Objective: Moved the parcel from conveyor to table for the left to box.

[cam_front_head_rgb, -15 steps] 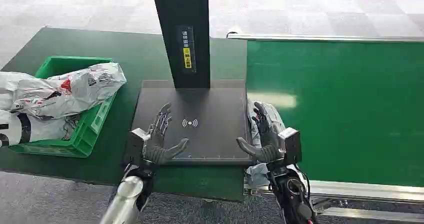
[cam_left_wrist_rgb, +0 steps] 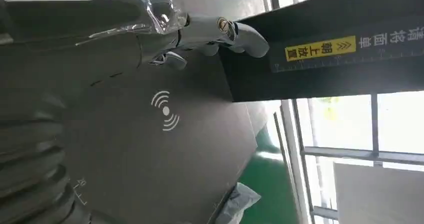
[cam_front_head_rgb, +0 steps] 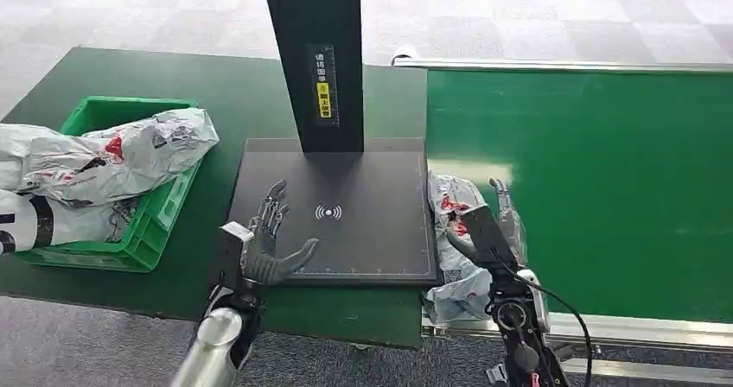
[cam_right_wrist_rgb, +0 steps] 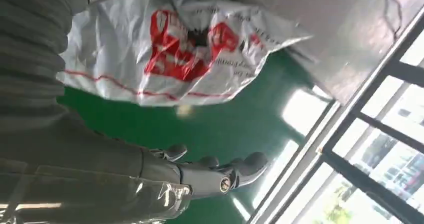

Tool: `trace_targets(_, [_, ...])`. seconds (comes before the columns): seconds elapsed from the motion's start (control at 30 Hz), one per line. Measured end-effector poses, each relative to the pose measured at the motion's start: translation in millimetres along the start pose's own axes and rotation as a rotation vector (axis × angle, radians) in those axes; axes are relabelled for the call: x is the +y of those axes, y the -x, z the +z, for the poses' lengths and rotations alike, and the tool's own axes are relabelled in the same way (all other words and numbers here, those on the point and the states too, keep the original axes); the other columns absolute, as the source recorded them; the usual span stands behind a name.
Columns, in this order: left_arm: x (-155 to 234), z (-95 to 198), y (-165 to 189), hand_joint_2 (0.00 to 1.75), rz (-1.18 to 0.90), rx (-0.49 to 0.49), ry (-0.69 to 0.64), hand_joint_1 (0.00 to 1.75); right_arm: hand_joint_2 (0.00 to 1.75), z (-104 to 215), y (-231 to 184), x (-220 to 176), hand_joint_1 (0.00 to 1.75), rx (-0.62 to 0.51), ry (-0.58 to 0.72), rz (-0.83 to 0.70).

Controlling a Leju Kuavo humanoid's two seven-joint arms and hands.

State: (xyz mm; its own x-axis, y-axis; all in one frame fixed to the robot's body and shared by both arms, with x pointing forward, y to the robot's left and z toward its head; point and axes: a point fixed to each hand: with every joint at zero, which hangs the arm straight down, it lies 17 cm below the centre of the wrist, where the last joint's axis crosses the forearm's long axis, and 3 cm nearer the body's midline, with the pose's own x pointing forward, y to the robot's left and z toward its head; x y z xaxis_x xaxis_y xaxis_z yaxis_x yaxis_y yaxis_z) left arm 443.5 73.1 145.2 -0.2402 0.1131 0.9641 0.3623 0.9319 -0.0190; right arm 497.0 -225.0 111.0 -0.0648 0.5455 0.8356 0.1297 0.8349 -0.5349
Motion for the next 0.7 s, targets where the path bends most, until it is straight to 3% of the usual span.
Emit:
trace_targets(0.33, [4, 3, 2, 1.75, -0.006, 0.013, -0.015, 0.0, 1.75, -3, 26, -33, 0.0, 0.066, 0.093, 0.168])
trace_targets(0.47, [3, 4, 3, 1.75, -0.011, 0.019, -0.012, 0.0, 1.75, 6, 56, -13, 0.0, 0.178, -0.043, 0.19])
trace_targets(0.7, [3, 4, 4, 1.75, -0.01, 0.021, -0.01, 0.0, 1.75, 13, 74, -7, 0.0, 0.231, -0.093, 0.201])
